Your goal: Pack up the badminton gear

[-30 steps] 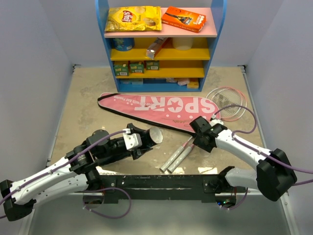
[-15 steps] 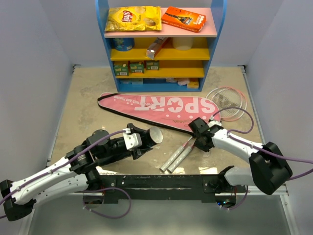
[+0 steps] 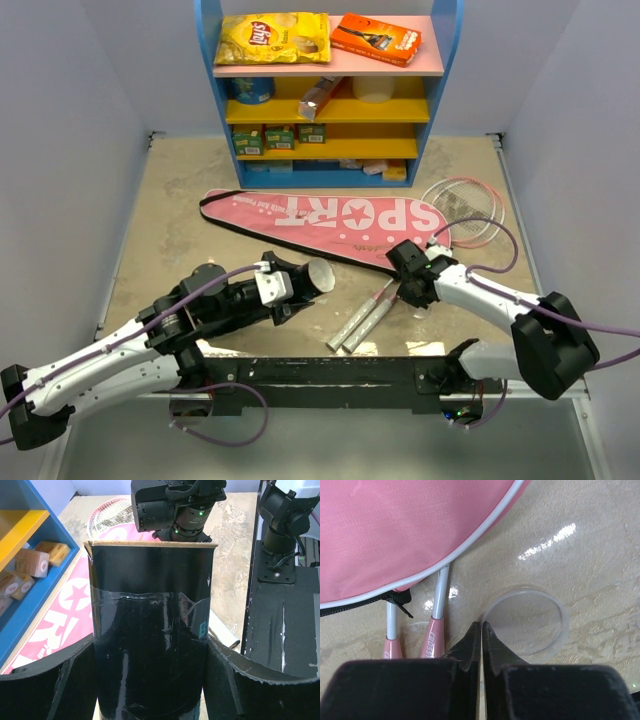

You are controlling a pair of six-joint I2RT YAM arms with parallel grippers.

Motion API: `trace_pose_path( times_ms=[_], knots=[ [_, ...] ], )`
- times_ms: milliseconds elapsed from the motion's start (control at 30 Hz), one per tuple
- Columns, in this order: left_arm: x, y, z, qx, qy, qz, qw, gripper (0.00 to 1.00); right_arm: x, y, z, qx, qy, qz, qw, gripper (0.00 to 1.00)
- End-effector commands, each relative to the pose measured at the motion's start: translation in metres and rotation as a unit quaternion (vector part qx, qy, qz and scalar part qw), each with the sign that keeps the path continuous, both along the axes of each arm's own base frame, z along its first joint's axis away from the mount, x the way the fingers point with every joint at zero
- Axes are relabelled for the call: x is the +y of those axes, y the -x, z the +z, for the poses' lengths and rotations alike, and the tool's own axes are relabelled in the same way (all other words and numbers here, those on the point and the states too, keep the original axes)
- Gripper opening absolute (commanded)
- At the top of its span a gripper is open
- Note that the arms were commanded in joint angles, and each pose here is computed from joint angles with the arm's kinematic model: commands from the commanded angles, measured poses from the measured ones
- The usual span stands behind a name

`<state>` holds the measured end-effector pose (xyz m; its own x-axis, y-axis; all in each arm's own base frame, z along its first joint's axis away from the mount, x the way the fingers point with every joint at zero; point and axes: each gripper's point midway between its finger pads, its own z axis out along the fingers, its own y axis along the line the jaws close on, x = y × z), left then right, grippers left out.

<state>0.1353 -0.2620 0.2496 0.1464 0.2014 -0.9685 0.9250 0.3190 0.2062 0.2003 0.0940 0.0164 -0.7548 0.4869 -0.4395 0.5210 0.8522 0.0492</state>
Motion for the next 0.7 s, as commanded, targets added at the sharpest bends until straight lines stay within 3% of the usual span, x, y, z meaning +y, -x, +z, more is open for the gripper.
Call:
trace_pose_path(
  times_ms=[0,367,500,533,667],
  knots=[
    [-0.005,0.001,0.025,-0.012,0.038,-0.005,0.999,0.0,-0.005,-0.001,0.016,-0.02,-0.001,0.005,1.0,0.0],
    [-0.018,0.009,0.01,-0.002,0.013,-0.047,0.999,0.0,0.021,-0.01,0.112,-0.1,-0.075,0.102,0.987,0.0],
    [-0.02,0.014,0.007,-0.006,0.013,-0.065,0.998,0.0,0.05,-0.015,0.168,-0.157,-0.136,0.19,0.96,0.0],
    [-0.02,0.014,0.004,-0.006,0.01,-0.066,0.998,0.0,0.065,-0.011,0.183,-0.166,-0.169,0.226,0.945,0.0],
    [-0.025,0.015,-0.006,0.003,-0.008,-0.078,0.997,0.0,0.089,-0.008,0.238,-0.21,-0.19,0.345,0.895,0.0]
  ],
)
